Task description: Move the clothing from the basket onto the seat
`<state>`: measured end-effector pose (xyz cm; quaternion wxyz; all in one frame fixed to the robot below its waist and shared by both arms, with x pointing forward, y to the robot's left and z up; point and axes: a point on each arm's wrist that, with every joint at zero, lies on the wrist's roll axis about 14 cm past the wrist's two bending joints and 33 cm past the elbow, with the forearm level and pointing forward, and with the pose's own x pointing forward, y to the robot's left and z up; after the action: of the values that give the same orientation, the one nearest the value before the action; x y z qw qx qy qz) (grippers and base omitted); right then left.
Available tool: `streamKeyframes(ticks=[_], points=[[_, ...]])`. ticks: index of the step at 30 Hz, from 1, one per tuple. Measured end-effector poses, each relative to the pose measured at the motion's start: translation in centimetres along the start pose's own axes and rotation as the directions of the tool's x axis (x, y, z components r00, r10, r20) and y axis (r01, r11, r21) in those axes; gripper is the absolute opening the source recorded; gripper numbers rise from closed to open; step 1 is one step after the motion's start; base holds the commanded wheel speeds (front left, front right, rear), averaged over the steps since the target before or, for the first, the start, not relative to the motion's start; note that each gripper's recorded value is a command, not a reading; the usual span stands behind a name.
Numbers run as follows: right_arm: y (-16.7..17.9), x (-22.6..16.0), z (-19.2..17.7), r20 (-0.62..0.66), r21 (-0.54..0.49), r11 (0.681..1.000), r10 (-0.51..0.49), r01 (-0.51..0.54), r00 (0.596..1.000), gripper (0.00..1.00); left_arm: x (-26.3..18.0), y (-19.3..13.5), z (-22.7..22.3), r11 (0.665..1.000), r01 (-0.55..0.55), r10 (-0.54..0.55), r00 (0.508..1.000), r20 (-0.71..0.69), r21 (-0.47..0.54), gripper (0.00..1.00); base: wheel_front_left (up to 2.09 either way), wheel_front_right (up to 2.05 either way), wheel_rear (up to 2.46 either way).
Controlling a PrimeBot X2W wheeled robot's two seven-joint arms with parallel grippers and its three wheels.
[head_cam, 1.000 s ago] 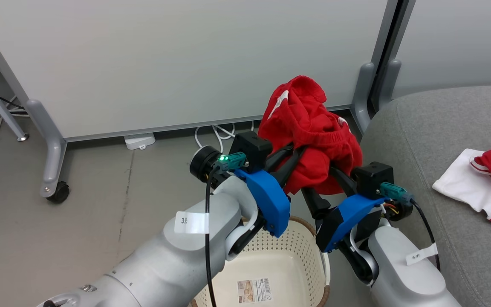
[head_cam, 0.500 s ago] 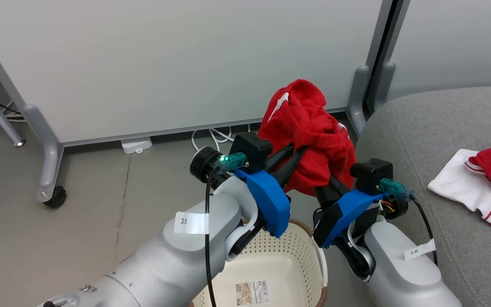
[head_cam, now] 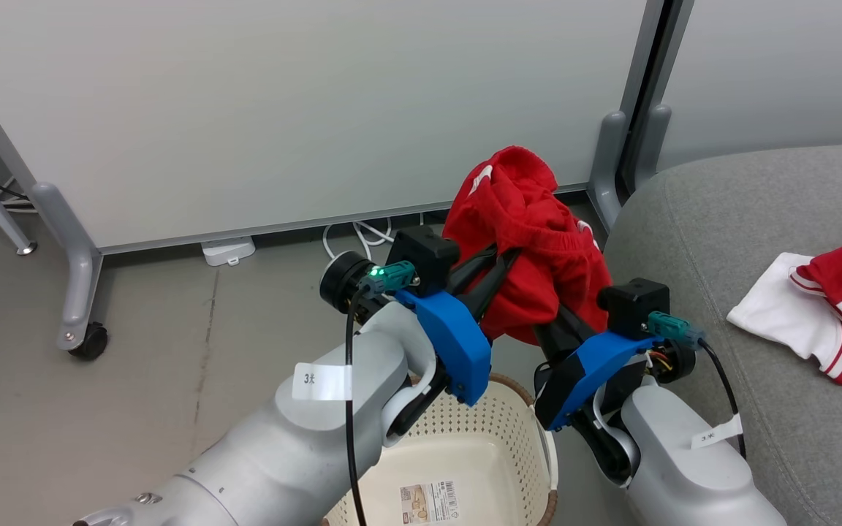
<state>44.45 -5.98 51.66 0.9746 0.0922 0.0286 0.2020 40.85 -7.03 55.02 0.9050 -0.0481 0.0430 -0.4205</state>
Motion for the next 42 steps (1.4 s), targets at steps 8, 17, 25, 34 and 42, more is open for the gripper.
streamKeyframes(ticks=[8, 17, 25, 34, 42], points=[[-0.1, -0.1, -0.1, -0.004, 0.002, 1.000, -0.005, 0.005, 1.000, 0.00, -0.1, 0.2, 0.0, 1.000, -0.008, 0.008, 1.000, 0.002, 0.002, 0.00, 0.00, 0.00, 0.00], [-0.1, -0.1, -0.1, -0.004, 0.008, 1.000, -0.006, 0.006, 1.000, 0.00, -0.1, 0.2, 0.0, 1.000, -0.006, 0.006, 1.000, 0.003, 0.001, 0.00, 0.00, 0.00, 0.00], [-0.1, -0.1, -0.3, -0.011, 0.008, 1.000, -0.007, 0.007, 1.000, 0.00, -0.2, 0.3, -0.1, 1.000, -0.010, 0.010, 1.000, -0.002, -0.001, 0.38, 0.00, 0.00, 0.00], [-0.2, -0.2, -0.7, -0.021, 0.010, 1.000, -0.010, 0.010, 1.000, 0.00, -0.1, 0.6, 0.3, 1.000, -0.016, 0.016, 1.000, 0.012, 0.001, 1.00, 0.00, 0.00, 0.00], [-0.2, -0.1, -0.7, -0.018, 0.014, 1.000, -0.011, 0.011, 1.000, 0.00, -0.3, 1.2, 1.0, 0.999, -0.047, 0.046, 0.998, 0.045, 0.015, 1.00, 0.00, 0.00, 0.00]])
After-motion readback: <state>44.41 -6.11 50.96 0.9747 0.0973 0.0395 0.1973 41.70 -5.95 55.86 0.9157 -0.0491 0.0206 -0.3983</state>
